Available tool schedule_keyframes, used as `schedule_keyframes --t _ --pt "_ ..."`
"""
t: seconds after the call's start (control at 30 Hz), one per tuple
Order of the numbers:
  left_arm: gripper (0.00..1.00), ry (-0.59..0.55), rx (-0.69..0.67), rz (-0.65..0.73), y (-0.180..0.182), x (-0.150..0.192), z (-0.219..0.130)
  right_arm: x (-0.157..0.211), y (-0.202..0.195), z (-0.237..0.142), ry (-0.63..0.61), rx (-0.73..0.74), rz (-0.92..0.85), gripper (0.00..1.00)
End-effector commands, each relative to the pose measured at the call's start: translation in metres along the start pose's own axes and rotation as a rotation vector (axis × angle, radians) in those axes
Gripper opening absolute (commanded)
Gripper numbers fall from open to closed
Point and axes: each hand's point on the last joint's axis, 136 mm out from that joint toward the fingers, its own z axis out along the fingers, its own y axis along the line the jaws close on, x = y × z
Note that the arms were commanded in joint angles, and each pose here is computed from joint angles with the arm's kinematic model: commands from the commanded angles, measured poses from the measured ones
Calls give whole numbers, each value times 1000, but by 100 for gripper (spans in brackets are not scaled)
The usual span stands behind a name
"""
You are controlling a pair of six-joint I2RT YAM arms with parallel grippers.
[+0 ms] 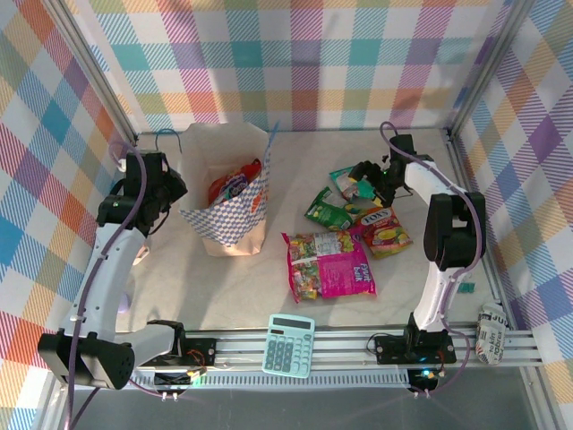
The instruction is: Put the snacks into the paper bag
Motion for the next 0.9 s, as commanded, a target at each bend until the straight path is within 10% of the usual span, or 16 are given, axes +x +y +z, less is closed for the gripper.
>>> schedule_keyframes --t 0.0,0.87 --pt "35 -33 59 12 -15 -14 -8 -9 0 2 -16 -7 -4 98" --pt "41 -59 118 55 -33 -19 -32 -21 -5 31 -20 -55 78 91"
